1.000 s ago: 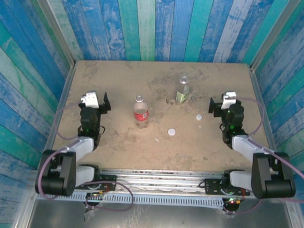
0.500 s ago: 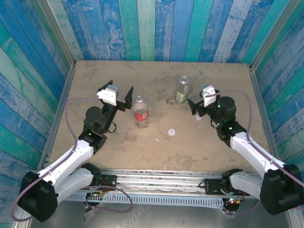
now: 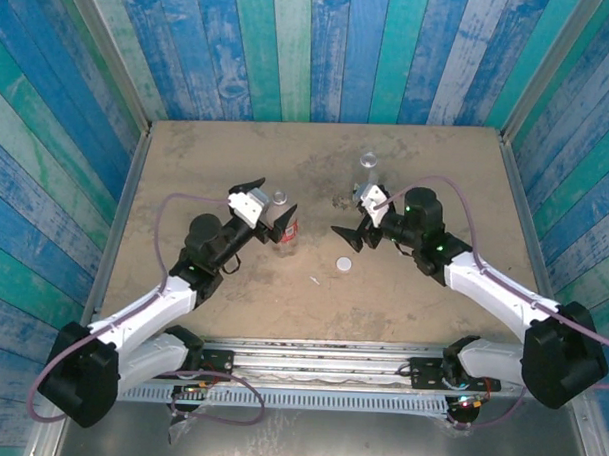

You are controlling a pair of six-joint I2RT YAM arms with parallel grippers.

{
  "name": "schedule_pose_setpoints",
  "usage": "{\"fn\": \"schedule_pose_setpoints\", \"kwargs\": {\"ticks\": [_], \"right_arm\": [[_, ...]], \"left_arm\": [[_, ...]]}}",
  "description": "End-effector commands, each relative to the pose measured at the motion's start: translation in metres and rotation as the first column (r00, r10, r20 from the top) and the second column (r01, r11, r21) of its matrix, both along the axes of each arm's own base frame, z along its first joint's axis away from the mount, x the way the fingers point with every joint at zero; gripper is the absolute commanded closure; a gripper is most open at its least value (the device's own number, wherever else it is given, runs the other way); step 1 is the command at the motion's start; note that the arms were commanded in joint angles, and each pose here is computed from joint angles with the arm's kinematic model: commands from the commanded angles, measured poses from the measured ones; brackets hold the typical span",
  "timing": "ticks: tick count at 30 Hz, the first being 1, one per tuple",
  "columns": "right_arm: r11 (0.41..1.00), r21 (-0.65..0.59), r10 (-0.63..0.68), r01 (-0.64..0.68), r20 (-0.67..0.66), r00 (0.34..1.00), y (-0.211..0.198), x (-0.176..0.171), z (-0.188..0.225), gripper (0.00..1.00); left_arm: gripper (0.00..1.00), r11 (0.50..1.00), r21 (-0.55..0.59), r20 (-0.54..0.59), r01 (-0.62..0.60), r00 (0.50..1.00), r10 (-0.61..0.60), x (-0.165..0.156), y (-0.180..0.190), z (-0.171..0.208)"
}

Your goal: Screw on the bottle caps

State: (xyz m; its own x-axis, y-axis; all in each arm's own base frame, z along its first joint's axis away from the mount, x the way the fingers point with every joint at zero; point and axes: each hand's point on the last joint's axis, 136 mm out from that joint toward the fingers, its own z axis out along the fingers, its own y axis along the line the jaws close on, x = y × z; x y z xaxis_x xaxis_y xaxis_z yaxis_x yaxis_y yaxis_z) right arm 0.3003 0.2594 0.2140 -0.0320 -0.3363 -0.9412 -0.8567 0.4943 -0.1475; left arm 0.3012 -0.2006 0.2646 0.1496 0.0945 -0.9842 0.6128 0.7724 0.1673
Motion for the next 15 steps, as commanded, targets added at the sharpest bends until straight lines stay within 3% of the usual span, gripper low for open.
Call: {"fn": "schedule_pose_setpoints", "kwargs": {"ticks": [1,15], "right_arm": [[0.999,0.002,0.045,-0.045,0.005,0.999,0.009,-0.003,0.007,0.00],[0.999,-0.017,0.049,-0.050,-0.029,0.998,0.014,0.001,-0.005,0.00]], "left_arm": [[0.06,1.000,-0.016,0.003,0.011,1.000,-0.011,0.001,-0.003,-0.013],[0.06,0.995,-0.103,-0.077,0.014,0.997,-0.022,0.005,-0.005,-0.073]]}}
